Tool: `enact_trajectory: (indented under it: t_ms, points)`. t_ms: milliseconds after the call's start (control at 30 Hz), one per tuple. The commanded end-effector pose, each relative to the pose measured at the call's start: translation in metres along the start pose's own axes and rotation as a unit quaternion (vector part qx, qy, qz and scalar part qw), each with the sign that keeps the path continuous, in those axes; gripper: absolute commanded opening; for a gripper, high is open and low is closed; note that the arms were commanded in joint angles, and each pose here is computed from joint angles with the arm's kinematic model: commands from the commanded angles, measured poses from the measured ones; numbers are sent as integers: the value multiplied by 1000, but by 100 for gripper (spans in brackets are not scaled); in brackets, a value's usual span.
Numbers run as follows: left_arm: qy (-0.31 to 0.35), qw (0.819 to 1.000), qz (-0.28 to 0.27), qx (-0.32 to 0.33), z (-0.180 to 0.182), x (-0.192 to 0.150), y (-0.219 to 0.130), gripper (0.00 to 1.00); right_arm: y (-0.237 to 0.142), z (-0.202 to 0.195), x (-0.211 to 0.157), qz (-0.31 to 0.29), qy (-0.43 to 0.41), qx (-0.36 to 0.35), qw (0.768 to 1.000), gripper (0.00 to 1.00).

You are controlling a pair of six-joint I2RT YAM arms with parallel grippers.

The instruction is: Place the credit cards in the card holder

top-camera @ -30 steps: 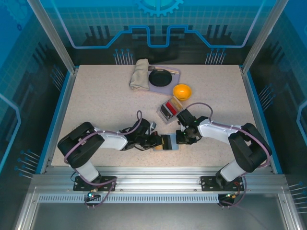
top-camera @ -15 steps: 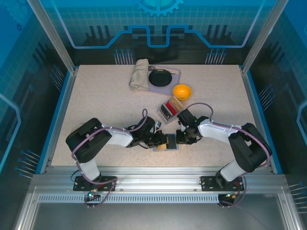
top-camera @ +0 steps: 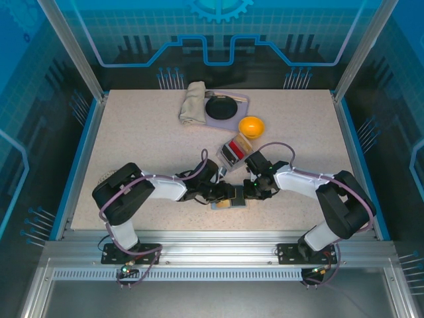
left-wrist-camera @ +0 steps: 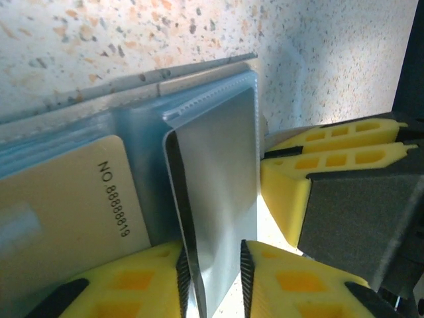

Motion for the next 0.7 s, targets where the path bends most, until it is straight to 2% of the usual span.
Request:
enact_trajectory:
  t_ms: [0,167,367,533,600,667]
  points:
    - [4,998,9,59,8,-11,-8,39,5,-7,-3,-1,5,-26,1000,18]
    - [5,997,-6,74,12,-15,-24,49,-8,-2,2,-8,-8,-10,1000,20]
    - [9,998,-42,43,0,0,-50,51,-62,21,22,-66,-38,57,996,30]
    - [-3,996,-82,26,-6,25,-76,55,-99,23,57,-126,-55,43,990,38]
    - [-26,994,-98,31,-2,40,-83,56,-103,26,74,-130,-72,34,988,37]
    - [-58,992,-107,36,4,58,-85,56,-103,33,90,-129,-88,12,988,32]
Point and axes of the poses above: each hand's point on the last joint's axis, 136 mm out from that joint toward the fingers, its own y axis out along the fingers, its own z axis along the line the jaws close on, x = y × z, the point moved 10 cm from there along -y, back along the fingers, and after that the axes turned 5 degrees about y, right-handed, at the moved point
